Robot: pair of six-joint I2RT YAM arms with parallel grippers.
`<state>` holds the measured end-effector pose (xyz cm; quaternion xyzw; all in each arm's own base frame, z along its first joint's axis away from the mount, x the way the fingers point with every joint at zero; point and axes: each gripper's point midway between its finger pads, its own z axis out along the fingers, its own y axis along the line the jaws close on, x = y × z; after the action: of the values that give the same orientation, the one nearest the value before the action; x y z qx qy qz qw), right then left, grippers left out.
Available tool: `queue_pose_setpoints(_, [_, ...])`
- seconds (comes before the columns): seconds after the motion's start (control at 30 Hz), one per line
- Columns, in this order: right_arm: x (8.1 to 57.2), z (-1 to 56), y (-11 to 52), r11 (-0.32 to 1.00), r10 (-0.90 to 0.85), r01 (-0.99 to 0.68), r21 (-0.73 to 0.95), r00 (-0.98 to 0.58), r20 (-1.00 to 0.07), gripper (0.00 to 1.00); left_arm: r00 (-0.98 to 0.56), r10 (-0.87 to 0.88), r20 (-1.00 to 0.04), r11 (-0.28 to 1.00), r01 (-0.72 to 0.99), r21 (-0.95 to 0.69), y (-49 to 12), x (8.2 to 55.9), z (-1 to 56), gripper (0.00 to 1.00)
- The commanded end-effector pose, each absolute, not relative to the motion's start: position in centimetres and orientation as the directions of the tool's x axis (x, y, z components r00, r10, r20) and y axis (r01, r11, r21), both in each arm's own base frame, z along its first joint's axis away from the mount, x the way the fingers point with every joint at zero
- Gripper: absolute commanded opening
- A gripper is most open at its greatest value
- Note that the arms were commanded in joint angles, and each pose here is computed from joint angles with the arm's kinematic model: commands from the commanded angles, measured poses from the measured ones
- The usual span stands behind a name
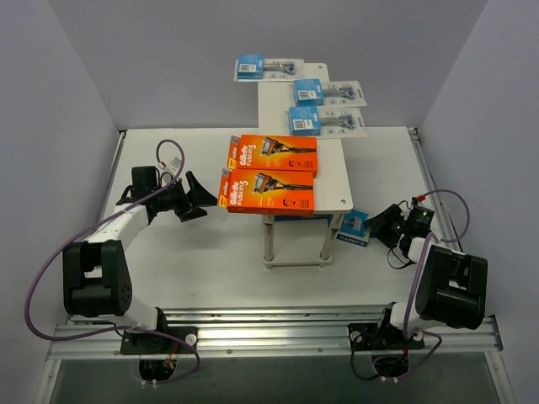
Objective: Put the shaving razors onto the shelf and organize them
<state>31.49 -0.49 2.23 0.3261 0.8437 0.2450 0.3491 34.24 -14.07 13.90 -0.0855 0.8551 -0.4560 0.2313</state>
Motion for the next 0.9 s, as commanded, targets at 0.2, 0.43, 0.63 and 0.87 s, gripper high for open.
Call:
queue_pose_setpoints(0.2, [31.3, 1.6, 0.0, 0.668, 0.715, 0.389, 0.634, -0.572, -0.402, 0.09, -0.880, -0.339, -0.333, 0.557, 0.097, -0.825, -14.4, 34.3, 14.8, 0.94])
queue_pose_setpoints(0.43, [31.4, 3.4, 0.1, 0.674, 0.708, 0.366, 0.642, -0.569, -0.418, 0.00, -0.880, -0.338, -0.334, 0.557, 0.099, -0.824, -14.4, 34.4, 14.9, 0.94])
queue_pose_setpoints(0.63, [31.7, 7.8, -0.5, 0.694, 0.699, 0.348, 0.630, -0.534, -0.476, 0.00, -0.875, -0.338, -0.346, 0.556, 0.111, -0.823, -14.4, 34.3, 15.2, 0.94])
queue_pose_setpoints(0.87, [31.3, 11.9, -1.2, 0.698, 0.705, 0.332, 0.635, -0.477, -0.525, 0.00, -0.876, -0.336, -0.347, 0.556, 0.113, -0.823, -14.4, 34.2, 15.2, 0.94])
